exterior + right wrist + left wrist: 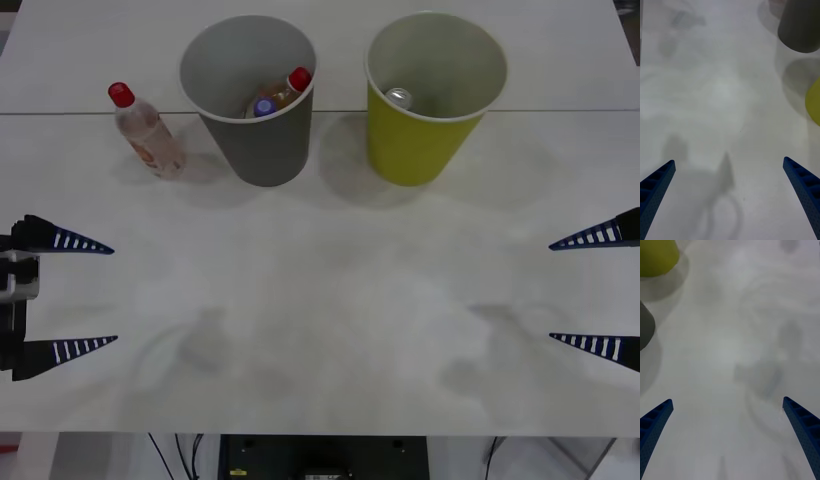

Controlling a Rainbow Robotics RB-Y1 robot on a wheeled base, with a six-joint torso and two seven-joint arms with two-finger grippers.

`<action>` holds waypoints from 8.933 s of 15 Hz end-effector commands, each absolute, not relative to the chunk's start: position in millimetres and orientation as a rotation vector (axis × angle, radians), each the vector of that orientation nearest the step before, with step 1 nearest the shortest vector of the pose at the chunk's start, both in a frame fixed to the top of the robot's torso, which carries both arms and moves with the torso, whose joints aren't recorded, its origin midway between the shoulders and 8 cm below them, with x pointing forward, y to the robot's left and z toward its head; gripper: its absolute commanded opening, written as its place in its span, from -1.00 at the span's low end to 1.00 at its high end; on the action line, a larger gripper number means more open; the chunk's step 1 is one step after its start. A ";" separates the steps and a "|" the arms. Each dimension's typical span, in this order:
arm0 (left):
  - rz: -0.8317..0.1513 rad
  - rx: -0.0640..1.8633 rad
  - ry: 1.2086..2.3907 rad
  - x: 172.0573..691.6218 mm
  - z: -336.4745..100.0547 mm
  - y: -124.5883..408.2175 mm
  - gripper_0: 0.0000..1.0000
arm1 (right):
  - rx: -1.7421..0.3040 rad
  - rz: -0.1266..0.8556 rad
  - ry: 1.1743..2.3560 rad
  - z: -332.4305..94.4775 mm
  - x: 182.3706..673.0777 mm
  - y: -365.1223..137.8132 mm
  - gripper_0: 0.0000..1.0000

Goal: Put the can into the green bin and the plastic bottle into the gray bin

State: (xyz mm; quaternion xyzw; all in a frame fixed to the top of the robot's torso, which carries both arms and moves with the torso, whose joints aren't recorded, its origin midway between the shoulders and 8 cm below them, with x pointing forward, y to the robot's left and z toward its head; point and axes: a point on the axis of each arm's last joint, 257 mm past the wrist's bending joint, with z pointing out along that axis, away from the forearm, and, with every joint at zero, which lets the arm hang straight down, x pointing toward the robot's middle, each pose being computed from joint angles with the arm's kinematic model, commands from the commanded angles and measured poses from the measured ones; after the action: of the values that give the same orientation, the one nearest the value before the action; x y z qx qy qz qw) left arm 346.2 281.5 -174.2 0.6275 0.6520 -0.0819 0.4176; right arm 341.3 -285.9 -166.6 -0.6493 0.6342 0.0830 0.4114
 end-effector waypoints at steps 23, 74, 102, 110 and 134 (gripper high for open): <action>0.015 0.434 1.619 483.3 -206.4 321.3 1.00 | -1.634 0.209 1.596 -166.6 341.3 -285.8 1.00; 0.032 0.152 1.528 664.2 -174.3 307.4 -1.00 | -1.634 0.209 1.596 -166.6 341.3 -285.8 1.00; 0.161 0.957 2.134 497.0 -122.6 340.8 -1.00 | -1.634 0.209 1.596 -166.6 341.3 -285.8 1.00; 0.121 1.090 2.153 494.8 -37.7 307.8 -1.00 | -1.634 0.209 1.596 -166.6 341.3 -285.8 1.00; 0.042 1.199 2.088 605.4 70.0 105.8 -0.96 | -1.634 0.209 1.596 -166.6 341.3 -285.8 1.00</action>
State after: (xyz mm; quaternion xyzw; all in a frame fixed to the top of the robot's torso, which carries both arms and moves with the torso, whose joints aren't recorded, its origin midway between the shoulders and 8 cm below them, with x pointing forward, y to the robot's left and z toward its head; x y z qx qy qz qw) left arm 605.4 106.8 70.0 0.4653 0.8092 0.0170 0.3583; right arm 341.3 -285.8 -166.6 -0.6494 0.6341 0.0830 0.4115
